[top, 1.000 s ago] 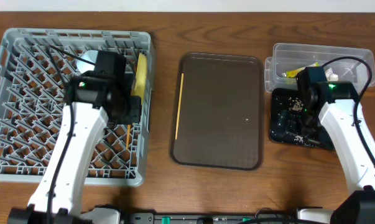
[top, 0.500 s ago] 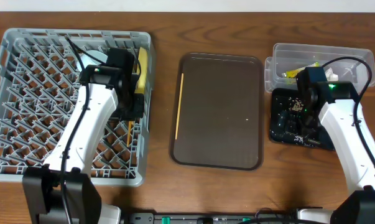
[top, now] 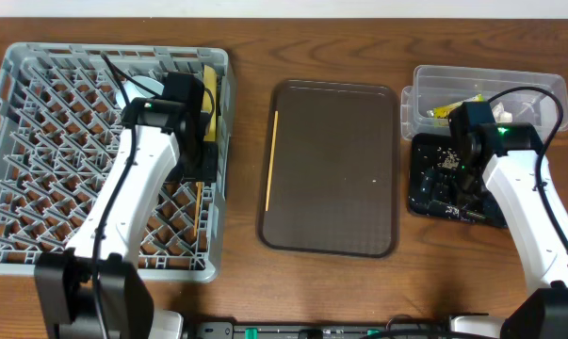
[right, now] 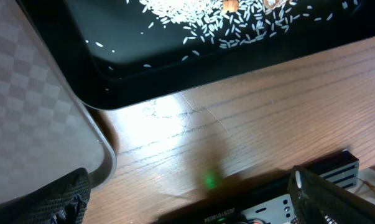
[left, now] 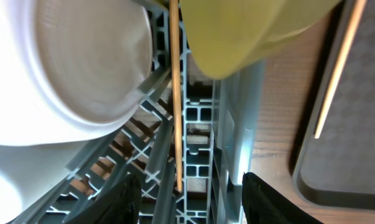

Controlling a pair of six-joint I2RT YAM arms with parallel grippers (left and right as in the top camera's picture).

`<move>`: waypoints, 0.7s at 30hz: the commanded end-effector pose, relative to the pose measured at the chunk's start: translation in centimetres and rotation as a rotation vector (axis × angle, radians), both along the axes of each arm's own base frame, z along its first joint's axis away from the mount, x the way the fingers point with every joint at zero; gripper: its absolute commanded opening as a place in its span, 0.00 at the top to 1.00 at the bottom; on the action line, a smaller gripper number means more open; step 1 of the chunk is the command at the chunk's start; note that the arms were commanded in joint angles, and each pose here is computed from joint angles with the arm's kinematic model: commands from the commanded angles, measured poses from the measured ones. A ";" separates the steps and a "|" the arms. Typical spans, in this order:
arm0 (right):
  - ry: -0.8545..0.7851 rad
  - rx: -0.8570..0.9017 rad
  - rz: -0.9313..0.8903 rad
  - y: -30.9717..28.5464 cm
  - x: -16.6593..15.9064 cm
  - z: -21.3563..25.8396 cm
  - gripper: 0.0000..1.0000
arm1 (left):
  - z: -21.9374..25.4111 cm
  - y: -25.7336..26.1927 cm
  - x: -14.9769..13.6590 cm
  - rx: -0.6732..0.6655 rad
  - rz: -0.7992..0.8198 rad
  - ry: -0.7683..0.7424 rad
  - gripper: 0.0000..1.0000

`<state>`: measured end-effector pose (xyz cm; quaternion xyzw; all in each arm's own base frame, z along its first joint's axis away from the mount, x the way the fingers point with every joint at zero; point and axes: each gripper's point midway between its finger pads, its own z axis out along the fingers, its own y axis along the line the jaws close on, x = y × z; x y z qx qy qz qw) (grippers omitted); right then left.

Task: Sort waste into correct bins and load items into the dishwasher
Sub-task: 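Reach the left gripper back to the second chopstick and grasp it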

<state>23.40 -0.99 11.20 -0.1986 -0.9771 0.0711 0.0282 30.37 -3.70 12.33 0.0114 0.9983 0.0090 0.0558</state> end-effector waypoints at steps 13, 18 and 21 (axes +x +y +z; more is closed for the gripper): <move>-0.023 0.003 0.003 -0.1 0.6 0.2 0.01 | 7.8 -8.4 0.7 -0.308 -0.195 -0.303 0.46; -0.023 0.003 0.003 -0.1 0.6 0.2 0.01 | 5.3 -11.9 0.9 -0.305 -0.285 -0.238 0.43; -0.021 0.003 0.003 -0.1 0.6 0.2 0.01 | 2.9 -13.0 1.3 -0.252 -0.278 -0.194 0.43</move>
